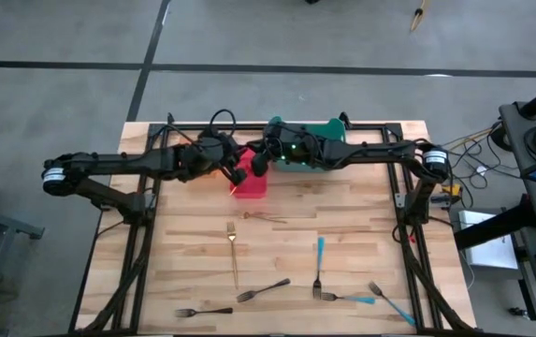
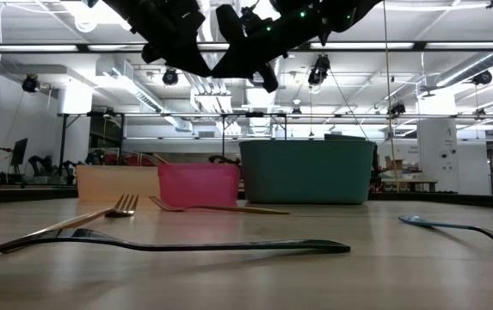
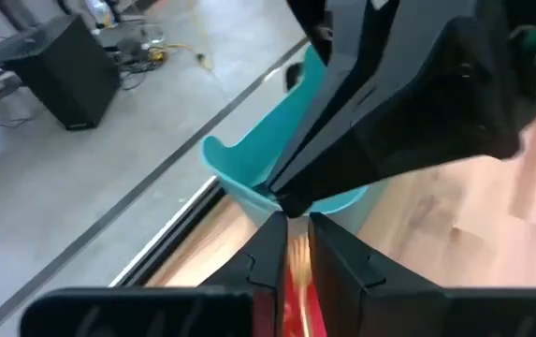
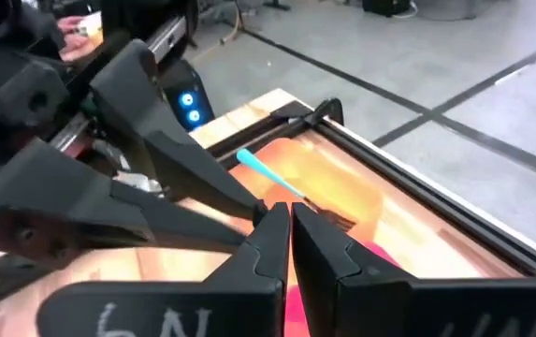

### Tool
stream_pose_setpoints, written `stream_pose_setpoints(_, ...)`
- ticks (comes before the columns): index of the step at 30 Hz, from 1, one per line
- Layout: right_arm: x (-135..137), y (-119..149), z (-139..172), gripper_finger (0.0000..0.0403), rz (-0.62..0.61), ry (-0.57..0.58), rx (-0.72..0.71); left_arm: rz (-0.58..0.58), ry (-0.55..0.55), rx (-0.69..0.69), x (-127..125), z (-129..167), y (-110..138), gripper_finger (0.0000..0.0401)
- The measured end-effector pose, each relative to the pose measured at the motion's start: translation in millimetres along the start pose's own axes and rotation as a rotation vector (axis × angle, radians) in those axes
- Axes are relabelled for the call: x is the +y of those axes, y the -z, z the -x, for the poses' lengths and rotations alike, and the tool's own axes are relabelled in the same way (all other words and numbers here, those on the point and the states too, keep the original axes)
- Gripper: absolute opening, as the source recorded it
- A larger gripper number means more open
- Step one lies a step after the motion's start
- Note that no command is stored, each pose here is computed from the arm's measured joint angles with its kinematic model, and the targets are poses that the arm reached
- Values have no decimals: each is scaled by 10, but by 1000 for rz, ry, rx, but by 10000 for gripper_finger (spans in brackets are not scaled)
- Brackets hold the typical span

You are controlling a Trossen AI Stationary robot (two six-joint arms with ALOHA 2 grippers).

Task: Sort silverware by color (type)
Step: Put the gold fork into the red bin, then put the blue fork into the orange bin

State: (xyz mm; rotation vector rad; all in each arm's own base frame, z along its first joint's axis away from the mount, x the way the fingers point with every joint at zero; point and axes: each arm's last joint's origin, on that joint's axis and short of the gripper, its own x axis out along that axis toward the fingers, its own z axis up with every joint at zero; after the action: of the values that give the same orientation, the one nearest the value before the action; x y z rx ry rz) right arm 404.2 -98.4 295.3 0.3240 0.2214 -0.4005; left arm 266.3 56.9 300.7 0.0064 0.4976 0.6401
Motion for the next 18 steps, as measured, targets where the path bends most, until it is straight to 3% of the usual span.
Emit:
stream_pose_setpoints(4,1,-29,72,8,29,7,27,-6,67,8,-18,1,4,49)
stream_pose_setpoints(18,-22,-113,436,8,144,48,187,-50,48,176,27,49,171,80)
